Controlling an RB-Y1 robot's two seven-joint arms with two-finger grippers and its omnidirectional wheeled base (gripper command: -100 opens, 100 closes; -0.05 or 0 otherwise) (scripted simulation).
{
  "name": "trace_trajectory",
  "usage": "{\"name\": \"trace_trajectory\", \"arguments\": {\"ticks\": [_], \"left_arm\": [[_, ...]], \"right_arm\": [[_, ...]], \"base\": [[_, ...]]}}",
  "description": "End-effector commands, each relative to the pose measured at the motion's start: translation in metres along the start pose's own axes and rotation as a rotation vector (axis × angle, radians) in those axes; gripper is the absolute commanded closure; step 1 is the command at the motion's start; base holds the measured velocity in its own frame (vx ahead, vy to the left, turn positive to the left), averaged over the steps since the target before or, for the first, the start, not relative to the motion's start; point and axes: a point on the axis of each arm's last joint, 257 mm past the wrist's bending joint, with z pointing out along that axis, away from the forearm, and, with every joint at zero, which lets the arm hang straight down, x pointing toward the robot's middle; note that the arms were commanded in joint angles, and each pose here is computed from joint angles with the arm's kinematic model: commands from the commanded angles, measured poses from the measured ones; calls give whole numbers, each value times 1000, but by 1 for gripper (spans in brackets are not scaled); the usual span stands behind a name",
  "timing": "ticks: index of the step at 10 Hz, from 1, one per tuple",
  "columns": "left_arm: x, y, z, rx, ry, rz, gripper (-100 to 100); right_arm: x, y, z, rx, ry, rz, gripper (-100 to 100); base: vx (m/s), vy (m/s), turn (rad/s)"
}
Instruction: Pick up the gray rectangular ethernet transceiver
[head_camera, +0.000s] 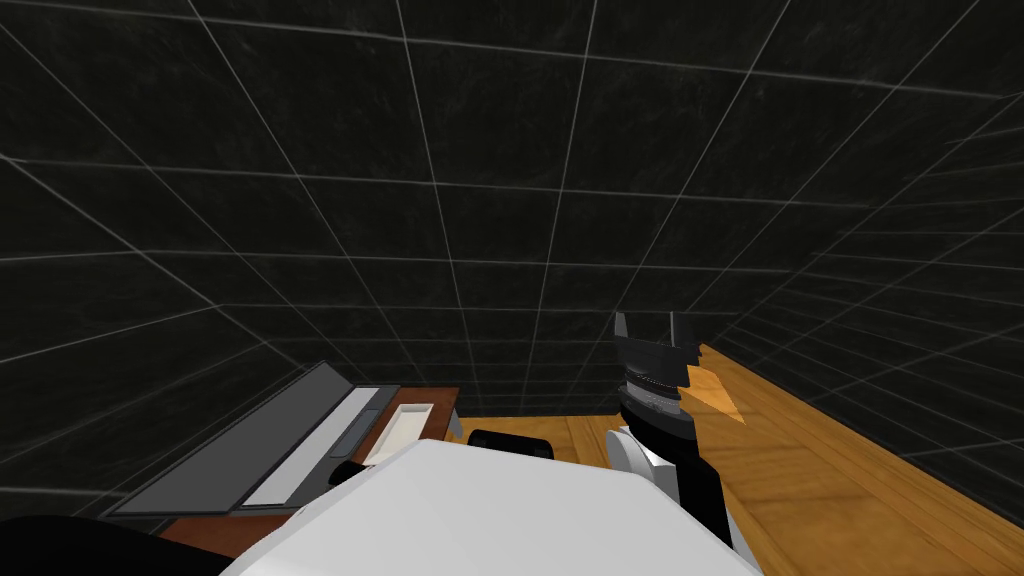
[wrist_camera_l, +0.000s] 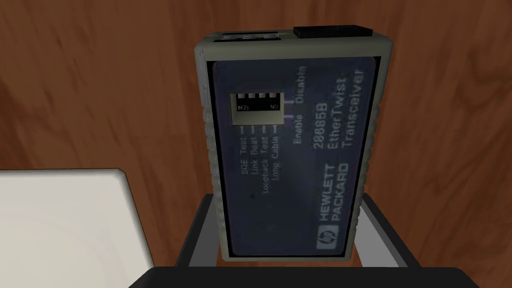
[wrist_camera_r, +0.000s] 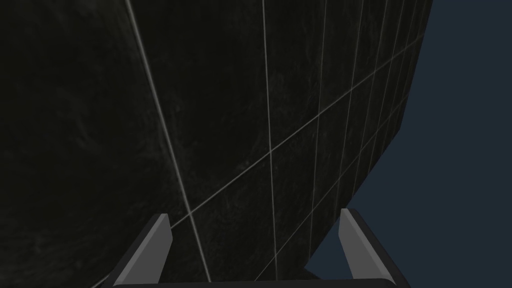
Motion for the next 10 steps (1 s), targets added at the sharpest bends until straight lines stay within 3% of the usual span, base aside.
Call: {"name": "trace_trajectory", "arguments": {"ticks": [1, 3, 4, 5, 8, 9, 10], "left_arm": [[0, 0, 0, 0, 0, 0, 100], [0, 0, 0, 0, 0, 0, 100], [0, 0, 0, 0, 0, 0, 0], [-9, -1, -7, 4, -2, 6, 100], [-31, 0, -22, 5, -3, 21, 100], [-28, 0, -20, 7, -4, 15, 100], [-29, 0, -21, 6, -4, 17, 0]], "right_arm": [[0, 0, 0, 0, 0, 0, 0], [0, 0, 0, 0, 0, 0, 0], [0, 0, 0, 0, 0, 0, 0], [0, 0, 0, 0, 0, 0, 0], [0, 0, 0, 0, 0, 0, 0], [0, 0, 0, 0, 0, 0, 0], [0, 0, 0, 0, 0, 0, 0]], "base": [[0, 0, 0], [0, 0, 0], [0, 0, 0], [13, -38, 46], [35, -89, 58], [19, -34, 20], [3, -7, -2]]}}
